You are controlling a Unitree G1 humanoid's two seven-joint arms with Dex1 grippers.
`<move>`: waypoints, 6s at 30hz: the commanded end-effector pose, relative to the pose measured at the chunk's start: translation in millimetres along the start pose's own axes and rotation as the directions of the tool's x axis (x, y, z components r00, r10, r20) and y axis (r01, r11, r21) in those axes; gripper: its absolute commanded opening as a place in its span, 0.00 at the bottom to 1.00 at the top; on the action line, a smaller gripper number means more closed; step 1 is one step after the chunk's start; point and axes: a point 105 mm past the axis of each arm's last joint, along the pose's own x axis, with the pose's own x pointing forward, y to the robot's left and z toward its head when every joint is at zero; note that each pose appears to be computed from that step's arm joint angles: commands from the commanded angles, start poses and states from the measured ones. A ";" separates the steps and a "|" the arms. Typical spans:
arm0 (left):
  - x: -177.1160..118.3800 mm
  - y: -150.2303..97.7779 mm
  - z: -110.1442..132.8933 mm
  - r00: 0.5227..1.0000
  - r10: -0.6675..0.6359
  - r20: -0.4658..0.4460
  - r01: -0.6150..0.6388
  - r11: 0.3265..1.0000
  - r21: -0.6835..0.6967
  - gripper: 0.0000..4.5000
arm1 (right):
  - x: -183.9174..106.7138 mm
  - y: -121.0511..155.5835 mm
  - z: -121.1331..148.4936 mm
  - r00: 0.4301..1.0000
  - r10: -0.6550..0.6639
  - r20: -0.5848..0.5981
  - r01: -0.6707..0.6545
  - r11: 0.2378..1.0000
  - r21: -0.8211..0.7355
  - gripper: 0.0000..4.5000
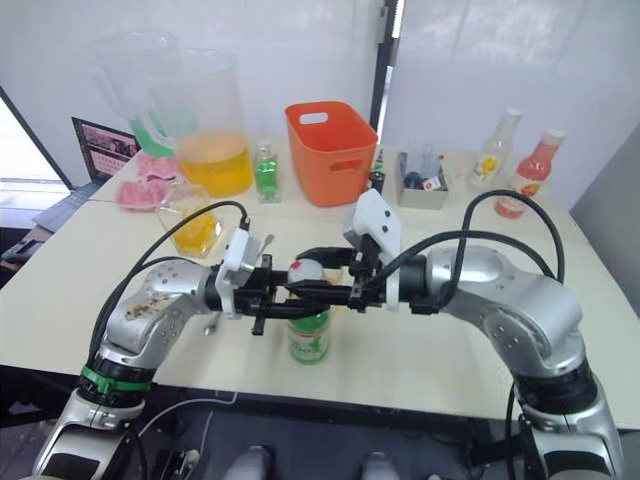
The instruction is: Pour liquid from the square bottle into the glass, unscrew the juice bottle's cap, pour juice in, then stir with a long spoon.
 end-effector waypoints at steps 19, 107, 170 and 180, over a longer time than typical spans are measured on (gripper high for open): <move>-2.4 -8.7 -12.2 0.998 -0.015 -0.056 0.011 0.998 -0.055 0.28 | -3.4 -13.7 14.2 0.962 0.271 -0.024 -0.271 0.948 -0.169 0.97; 1.6 -1.7 -14.4 0.999 -0.023 -0.033 0.021 0.997 -0.069 0.28 | 1.8 14.6 15.7 0.957 -0.290 0.013 0.286 0.950 0.121 0.37; 5.6 -5.7 -16.2 0.999 -0.052 -0.010 0.051 0.996 -0.079 0.28 | -235.0 -72.2 -58.4 0.288 -0.935 -0.207 0.957 0.271 0.106 0.35; 2.9 -7.2 -15.3 0.999 -0.033 -0.014 0.032 0.996 -0.079 0.28 | -238.9 -74.2 -126.9 0.112 -0.937 -0.330 0.987 0.065 0.150 0.35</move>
